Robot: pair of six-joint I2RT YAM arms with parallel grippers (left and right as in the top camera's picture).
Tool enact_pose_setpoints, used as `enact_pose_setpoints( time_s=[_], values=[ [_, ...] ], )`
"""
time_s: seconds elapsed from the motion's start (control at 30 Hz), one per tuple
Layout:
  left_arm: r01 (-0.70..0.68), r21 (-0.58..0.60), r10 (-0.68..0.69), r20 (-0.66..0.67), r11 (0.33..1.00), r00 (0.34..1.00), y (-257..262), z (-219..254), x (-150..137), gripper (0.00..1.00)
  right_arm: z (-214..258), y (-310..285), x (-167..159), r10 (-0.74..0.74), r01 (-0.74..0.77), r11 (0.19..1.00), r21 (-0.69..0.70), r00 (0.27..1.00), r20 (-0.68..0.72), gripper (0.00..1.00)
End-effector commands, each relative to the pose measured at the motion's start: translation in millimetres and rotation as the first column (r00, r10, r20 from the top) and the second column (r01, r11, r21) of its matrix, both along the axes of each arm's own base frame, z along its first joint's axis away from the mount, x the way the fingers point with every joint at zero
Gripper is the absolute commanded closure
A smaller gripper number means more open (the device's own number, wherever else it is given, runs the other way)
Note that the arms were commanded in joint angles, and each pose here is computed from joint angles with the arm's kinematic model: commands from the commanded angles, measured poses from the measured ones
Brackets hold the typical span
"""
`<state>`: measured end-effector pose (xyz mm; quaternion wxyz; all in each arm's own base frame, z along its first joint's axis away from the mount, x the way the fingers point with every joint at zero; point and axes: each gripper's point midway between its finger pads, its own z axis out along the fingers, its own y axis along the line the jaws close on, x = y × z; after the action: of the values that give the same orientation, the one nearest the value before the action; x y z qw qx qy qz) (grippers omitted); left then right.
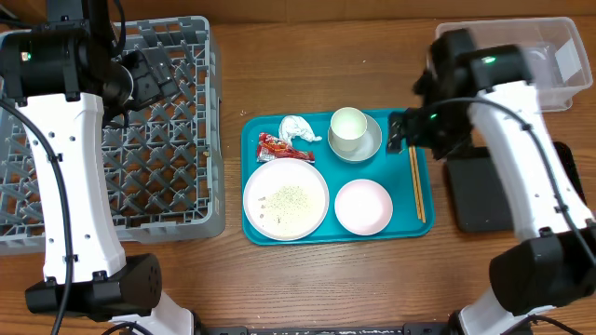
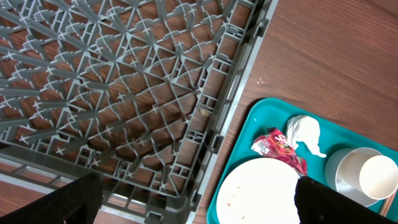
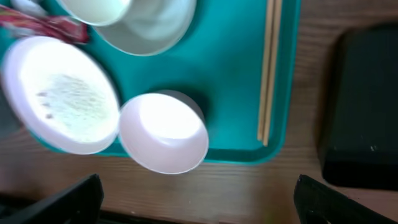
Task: Sort waste into correct bins and load items into the dishwasher
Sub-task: 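Move the right gripper to the wooden chopsticks at the tray's right edge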
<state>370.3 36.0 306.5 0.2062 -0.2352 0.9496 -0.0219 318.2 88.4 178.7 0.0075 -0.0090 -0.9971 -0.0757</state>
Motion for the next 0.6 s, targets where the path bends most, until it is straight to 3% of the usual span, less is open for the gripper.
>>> enact_pose_setpoints(
  time_s=[0.0, 0.27, 0.57],
  values=[
    [-0.019, 0.000, 0.019, -0.002, 1.000, 1.000, 2.6, -1.4, 1.7, 0.00, -19.7, -21.0, -2.2, -0.094, 0.094, 0.981, -0.170, 0.995, 0.009, 0.00],
    [-0.019, 0.000, 0.019, -0.002, 1.000, 1.000, 2.7, -1.4, 1.7, 0.00, -69.2, -20.1, 9.5, -0.094, 0.101, 0.981, -0.166, 0.994, 0.050, 0.00],
    [-0.019, 0.000, 0.019, -0.002, 1.000, 1.000, 2.6, -1.4, 1.7, 0.00, -72.0, -19.5, 16.4, -0.094, 0.106, 0.981, -0.162, 0.992, 0.080, 0.00]
  ],
)
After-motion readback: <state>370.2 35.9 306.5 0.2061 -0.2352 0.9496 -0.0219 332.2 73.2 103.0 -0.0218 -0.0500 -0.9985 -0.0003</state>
